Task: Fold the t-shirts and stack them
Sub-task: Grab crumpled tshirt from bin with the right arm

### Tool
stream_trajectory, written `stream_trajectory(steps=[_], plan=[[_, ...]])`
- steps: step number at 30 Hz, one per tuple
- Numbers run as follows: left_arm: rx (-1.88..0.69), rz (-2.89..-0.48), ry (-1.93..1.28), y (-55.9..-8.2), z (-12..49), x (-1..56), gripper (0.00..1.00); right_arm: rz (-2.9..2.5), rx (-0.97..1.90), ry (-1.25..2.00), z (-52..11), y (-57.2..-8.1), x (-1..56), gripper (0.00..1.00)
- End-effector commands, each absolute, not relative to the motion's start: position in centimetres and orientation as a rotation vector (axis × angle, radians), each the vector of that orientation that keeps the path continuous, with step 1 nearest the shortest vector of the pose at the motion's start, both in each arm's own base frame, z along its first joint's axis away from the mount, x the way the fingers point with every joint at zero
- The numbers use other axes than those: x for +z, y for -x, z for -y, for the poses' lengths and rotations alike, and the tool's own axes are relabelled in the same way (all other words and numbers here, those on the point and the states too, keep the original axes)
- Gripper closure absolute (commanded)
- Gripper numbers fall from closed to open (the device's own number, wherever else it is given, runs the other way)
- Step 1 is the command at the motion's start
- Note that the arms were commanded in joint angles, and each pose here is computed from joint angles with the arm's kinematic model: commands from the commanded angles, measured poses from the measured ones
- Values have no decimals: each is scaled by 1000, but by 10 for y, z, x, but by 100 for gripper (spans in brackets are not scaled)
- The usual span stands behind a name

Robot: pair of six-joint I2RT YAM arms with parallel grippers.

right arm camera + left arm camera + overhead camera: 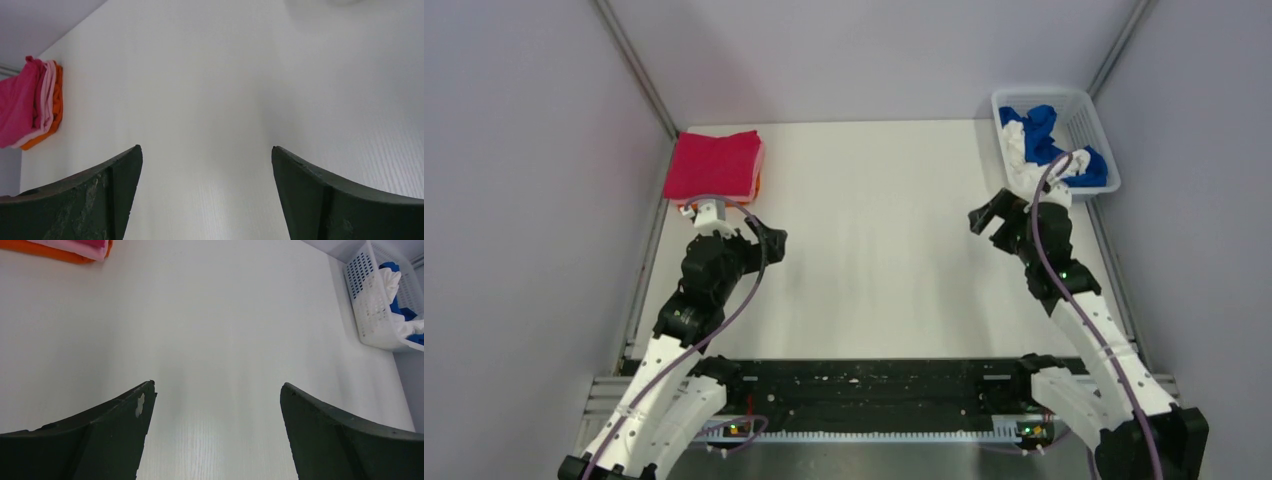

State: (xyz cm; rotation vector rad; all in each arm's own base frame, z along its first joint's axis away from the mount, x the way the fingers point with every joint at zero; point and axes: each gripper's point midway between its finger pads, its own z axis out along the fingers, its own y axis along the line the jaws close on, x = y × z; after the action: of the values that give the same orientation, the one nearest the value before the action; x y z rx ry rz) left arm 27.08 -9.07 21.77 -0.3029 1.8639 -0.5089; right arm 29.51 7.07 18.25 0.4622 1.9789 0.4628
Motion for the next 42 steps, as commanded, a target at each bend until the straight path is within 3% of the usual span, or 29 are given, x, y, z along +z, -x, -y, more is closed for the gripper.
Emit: stream_trajectory(steps=[1, 6, 12, 23, 31, 33, 34, 35, 37, 38, 42], plan=[[-526, -1820, 309, -275, 92, 227, 1, -1755, 337, -478, -50, -354, 270, 1], [-514, -1814, 319, -273, 88, 227, 1, -1697, 127, -543, -2, -404, 305, 1], [-493, -1818, 323, -276, 86, 224, 1, -1831, 21, -639, 61, -457, 265, 1], [-495, -1870, 319, -286, 93, 214, 1, -2082, 5, -677, 102, -522, 175, 27], [-474, -1867, 334, -285, 88, 214, 1, -2208, -34, -724, 106, -519, 127, 42], [-475, -1862, 336, -284, 88, 215, 1, -2221, -21, -730, 104, -518, 121, 49], [-475, -1860, 336, -284, 88, 215, 1, -2220, -11, -729, 103, -519, 121, 59], [-478, -1859, 334, -283, 88, 216, 1, -2215, -4, -728, 102, -521, 123, 79], [-482, -1857, 333, -282, 88, 217, 1, -2189, 7, -722, 101, -523, 135, 95], [-482, -1856, 334, -282, 88, 218, 1, -2167, 8, -718, 102, -525, 144, 100], [-489, -1842, 344, -280, 87, 221, 1, -2030, 6, -651, 106, -532, 219, 100]])
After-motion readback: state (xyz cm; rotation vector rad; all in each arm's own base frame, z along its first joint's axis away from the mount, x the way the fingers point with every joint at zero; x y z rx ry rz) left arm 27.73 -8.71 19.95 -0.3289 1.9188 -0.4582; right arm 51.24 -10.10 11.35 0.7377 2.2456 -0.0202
